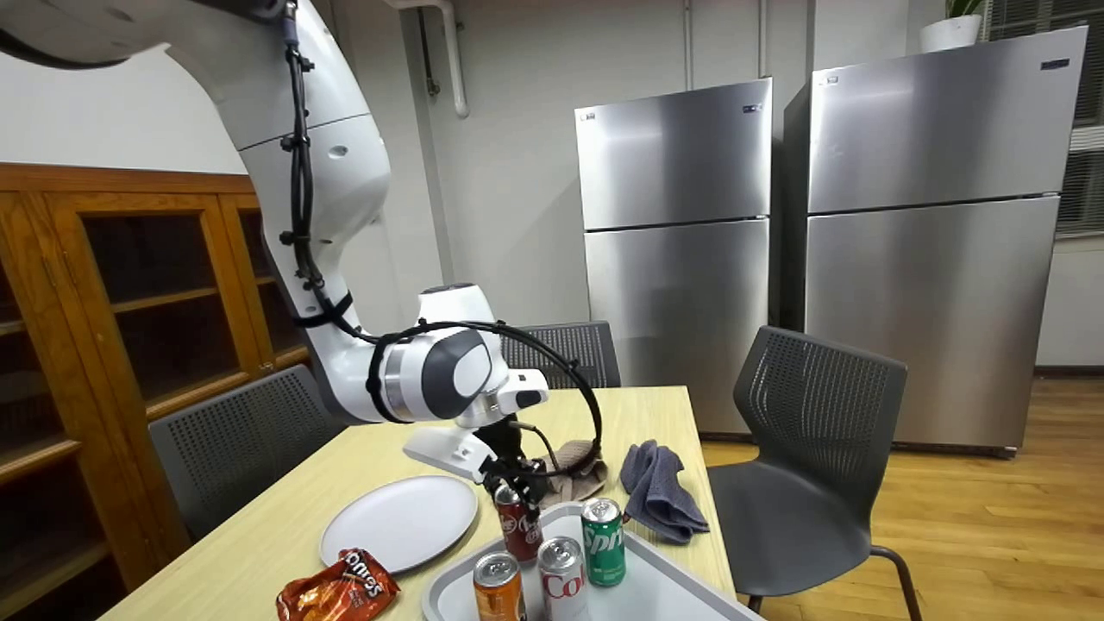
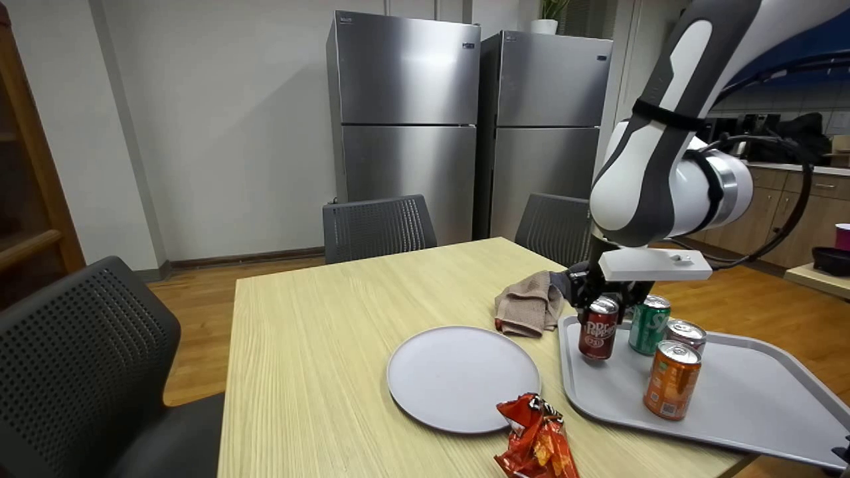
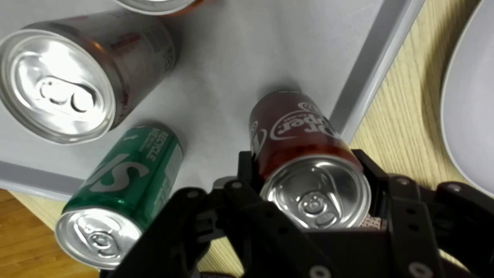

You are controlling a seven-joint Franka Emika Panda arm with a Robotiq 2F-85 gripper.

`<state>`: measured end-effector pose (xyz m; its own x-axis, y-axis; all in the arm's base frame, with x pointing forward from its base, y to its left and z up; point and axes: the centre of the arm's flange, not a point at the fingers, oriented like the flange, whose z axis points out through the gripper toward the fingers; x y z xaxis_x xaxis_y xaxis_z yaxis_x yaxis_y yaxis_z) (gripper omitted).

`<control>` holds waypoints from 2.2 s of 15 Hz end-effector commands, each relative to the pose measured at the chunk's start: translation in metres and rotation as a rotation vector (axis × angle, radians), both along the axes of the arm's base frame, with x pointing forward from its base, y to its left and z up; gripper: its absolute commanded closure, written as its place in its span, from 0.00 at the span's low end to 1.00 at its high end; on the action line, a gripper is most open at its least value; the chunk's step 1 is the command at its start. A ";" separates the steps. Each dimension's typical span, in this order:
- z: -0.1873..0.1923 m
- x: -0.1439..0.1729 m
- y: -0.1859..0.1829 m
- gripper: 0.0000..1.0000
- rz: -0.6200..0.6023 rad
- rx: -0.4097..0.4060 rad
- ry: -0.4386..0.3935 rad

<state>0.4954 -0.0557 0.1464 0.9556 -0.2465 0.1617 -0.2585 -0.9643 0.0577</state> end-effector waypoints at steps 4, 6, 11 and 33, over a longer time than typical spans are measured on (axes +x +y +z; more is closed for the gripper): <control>-0.001 -0.001 -0.007 0.62 -0.010 0.017 0.000; 0.000 -0.001 -0.007 0.62 -0.013 0.021 -0.003; 0.008 -0.001 -0.005 0.01 -0.007 0.035 -0.013; 0.107 -0.059 -0.014 0.00 0.047 -0.019 -0.136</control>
<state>0.4618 -0.0808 0.2337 0.9358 -0.1979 0.2917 -0.2244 -0.9727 0.0599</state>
